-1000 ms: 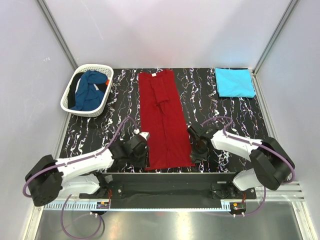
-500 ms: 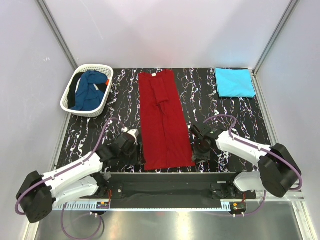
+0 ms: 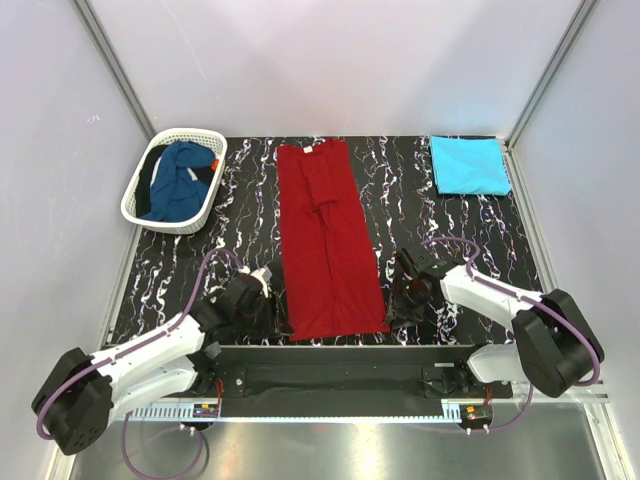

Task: Fold and stack the t-shirts
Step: Fold the tshirt

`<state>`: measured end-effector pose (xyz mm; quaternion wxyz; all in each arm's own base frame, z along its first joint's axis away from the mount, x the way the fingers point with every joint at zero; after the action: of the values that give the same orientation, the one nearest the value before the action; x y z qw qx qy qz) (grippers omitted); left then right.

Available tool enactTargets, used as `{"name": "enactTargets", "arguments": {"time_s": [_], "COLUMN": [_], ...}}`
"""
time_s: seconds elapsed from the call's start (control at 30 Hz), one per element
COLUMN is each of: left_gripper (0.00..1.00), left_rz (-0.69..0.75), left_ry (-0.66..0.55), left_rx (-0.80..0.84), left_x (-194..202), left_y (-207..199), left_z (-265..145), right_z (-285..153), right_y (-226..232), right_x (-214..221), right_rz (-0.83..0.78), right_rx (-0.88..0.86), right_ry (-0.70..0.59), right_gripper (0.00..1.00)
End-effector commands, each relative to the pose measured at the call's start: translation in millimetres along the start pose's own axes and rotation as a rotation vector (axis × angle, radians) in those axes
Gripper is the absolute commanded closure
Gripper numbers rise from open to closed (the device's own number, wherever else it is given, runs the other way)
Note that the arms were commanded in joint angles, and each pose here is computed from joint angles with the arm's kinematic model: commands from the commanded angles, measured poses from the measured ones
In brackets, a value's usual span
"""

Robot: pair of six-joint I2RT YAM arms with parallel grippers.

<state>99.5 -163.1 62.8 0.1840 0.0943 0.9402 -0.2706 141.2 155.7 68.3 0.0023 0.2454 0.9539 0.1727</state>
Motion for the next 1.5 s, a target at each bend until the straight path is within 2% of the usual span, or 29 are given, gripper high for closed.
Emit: {"name": "enactTargets", "arguments": {"time_s": [0.0,0.5,0.6,0.63,0.73,0.77,0.83,1.03,1.2,1.4,1.47], "left_gripper": [0.54,0.58,0.60,0.65,0.77,0.82,1.00,1.00,1.00,1.00,1.00], "left_rz": [-0.012,-0.034,-0.042,-0.039,-0.046,-0.054,-0.090,-0.042,-0.036,-0.009,-0.012], "left_ry": [-0.019,0.009,0.009,0.013,0.010,0.017,0.023,-0.045,-0.047,-0.093,-0.058], "left_rx": [0.070,0.087,0.086,0.088,0.058,0.041,-0.001,0.038,0.067,0.060,0.024], "left_x": [-5,8,12,13,15,17,17,-11,-10,-20,-28], "left_y": [-9,-6,-6,-7,-3,-1,2,-24,-36,-39,-31], "left_z": [3,11,13,12,13,12,10,-14,-32,-36,-27], "right_z": [3,11,10,10,8,7,4,-18,-29,-30,-33], "right_y": [7,-6,-5,-5,-4,-4,0,19,27,29,43], "right_x": [-1,3,3,3,3,3,4,16,40,35,25], "right_rz": [-0.024,0.043,0.046,0.047,0.049,0.044,0.036,0.013,0.011,-0.044,-0.074], "right_rx": [-0.049,-0.029,-0.033,-0.032,-0.044,-0.050,-0.077,-0.213,-0.255,-0.243,-0.235], "right_ry": [0.013,0.011,0.003,0.002,-0.005,-0.005,-0.003,0.021,0.040,-0.022,-0.064], "right_gripper": [0.62,0.66,0.72,0.74,0.89,1.00,1.00,1.00,1.00,1.00,1.00]}}
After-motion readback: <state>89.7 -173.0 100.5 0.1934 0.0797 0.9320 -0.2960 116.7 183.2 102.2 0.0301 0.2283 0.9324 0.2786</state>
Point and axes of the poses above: each gripper's point midway between its finger pads, its own z axis out along the fingers, its own y axis along the line the jaws close on, x = y × z, the point moved 5 cm from there along -z, back along the fingers, and after that the axes turned 15 degrees about z, right-handed, at the moved point
